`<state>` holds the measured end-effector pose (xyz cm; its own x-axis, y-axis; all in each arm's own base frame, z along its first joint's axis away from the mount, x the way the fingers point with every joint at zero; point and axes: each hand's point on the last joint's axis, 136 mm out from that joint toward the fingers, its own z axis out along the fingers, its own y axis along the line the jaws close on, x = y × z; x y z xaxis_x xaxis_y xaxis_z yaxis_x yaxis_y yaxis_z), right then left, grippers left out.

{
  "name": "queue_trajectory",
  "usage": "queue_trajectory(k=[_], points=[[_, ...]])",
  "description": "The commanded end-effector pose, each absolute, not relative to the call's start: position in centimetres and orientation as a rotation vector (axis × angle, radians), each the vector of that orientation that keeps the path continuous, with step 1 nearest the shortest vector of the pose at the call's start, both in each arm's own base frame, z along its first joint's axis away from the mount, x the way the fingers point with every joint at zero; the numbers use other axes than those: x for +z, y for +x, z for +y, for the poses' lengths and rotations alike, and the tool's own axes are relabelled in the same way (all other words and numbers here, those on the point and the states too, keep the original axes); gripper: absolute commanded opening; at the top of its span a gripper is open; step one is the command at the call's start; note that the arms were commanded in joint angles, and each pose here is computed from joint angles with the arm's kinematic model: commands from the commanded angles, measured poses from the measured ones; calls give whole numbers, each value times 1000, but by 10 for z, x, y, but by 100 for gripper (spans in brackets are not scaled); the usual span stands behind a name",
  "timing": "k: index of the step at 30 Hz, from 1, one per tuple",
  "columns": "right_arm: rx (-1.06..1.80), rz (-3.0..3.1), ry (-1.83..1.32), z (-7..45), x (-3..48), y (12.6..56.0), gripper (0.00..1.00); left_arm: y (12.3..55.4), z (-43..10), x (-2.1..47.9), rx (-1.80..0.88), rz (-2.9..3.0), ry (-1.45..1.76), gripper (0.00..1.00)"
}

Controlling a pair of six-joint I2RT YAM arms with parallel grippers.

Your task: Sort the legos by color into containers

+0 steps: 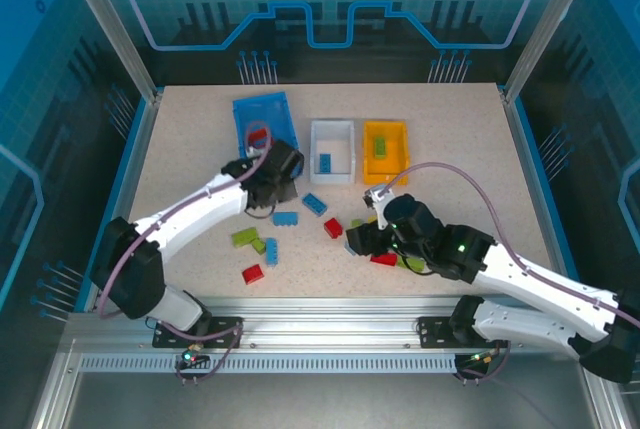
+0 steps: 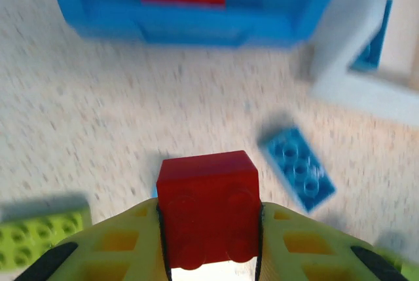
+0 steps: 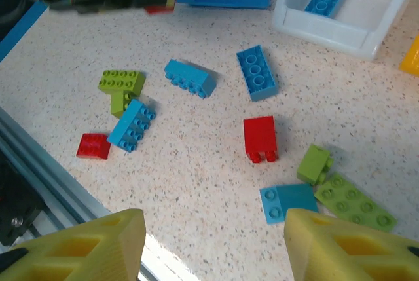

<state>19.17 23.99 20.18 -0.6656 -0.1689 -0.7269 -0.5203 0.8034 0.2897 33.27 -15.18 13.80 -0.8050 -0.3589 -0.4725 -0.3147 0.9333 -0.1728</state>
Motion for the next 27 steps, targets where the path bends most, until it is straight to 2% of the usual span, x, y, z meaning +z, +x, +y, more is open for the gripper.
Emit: queue_trajectory(k=[1, 7, 13, 15, 20, 27], points=[[689, 2171, -449, 258, 234, 207, 60, 365, -144, 142, -85, 2605, -356, 25], [724, 2118, -378, 275, 258, 225, 60, 426, -126, 122, -72, 2637, -404, 24], [682, 2156, -338, 274, 251, 232, 60, 457, -119, 100, -49, 2679, -425, 28], [637, 2187, -289, 264, 243, 234, 61, 460, -121, 95, -54, 2692, -426, 31], [445, 2325, -51, 215, 210, 239, 60, 453, -121, 95, -70, 2697, -452, 49], [200, 2518, 341, 142, 164, 220, 59, 441, -120, 124, -125, 2645, -474, 55]])
